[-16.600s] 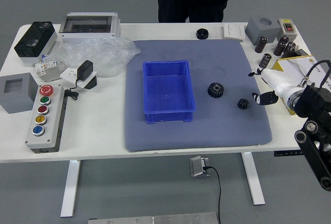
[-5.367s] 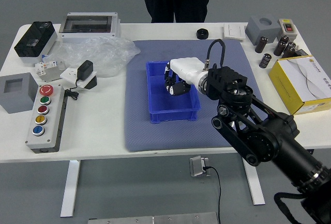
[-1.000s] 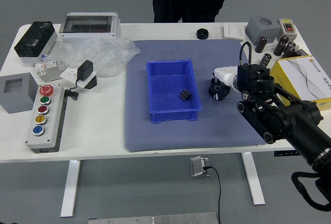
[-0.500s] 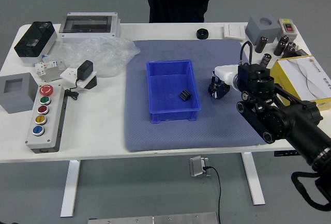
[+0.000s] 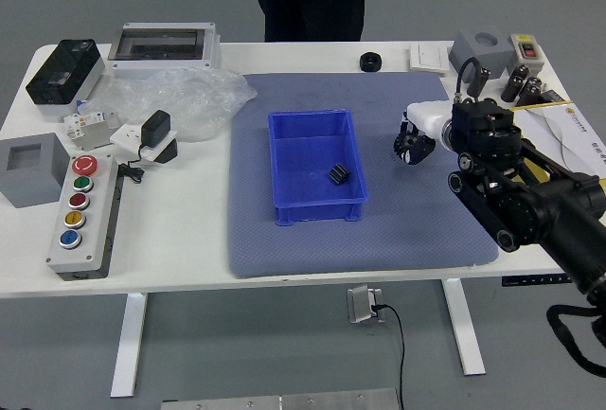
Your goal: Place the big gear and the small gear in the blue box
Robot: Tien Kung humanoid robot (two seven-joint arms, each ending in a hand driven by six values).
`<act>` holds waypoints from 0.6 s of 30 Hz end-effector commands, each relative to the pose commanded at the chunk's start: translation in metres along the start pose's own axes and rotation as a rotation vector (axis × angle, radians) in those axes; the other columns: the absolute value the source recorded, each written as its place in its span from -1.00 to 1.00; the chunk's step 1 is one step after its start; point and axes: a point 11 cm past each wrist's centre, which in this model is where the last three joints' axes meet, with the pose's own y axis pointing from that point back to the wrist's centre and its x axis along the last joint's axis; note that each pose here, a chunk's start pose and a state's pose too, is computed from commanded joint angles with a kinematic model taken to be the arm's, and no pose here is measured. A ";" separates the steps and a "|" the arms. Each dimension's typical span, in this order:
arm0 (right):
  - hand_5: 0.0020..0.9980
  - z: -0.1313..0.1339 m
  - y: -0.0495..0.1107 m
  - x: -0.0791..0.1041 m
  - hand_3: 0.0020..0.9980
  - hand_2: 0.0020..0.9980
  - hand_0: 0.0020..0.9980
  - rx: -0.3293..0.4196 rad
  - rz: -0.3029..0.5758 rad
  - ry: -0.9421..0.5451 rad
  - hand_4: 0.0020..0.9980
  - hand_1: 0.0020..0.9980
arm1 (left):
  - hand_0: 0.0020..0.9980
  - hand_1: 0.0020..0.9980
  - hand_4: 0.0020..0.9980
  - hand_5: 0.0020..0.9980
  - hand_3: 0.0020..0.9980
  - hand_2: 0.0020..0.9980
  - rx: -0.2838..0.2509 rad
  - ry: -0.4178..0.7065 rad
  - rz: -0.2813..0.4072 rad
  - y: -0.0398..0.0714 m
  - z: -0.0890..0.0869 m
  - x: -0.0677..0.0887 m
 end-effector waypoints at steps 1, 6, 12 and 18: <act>-0.66 0.002 0.001 0.003 0.05 -0.04 0.21 -0.002 0.006 0.000 0.12 -0.05 | 0.56 0.50 0.10 -0.48 0.36 0.48 0.001 0.000 0.000 0.000 0.000 0.000; -0.69 0.008 0.005 0.014 0.05 -0.05 0.21 -0.006 0.032 0.001 0.10 -0.05 | 0.56 0.49 0.11 -0.48 0.36 0.48 0.002 0.002 0.002 0.000 -0.001 0.001; -0.73 0.002 0.015 0.029 0.05 -0.05 0.21 0.019 0.080 0.010 0.07 -0.05 | 0.56 0.50 0.10 -0.48 0.36 0.48 0.002 0.003 0.004 0.000 -0.001 0.003; -0.74 -0.021 0.030 0.045 0.05 -0.05 0.21 0.086 0.139 0.029 0.06 -0.05 | 0.56 0.49 0.10 -0.48 0.36 0.48 0.004 0.002 0.004 0.000 -0.003 0.003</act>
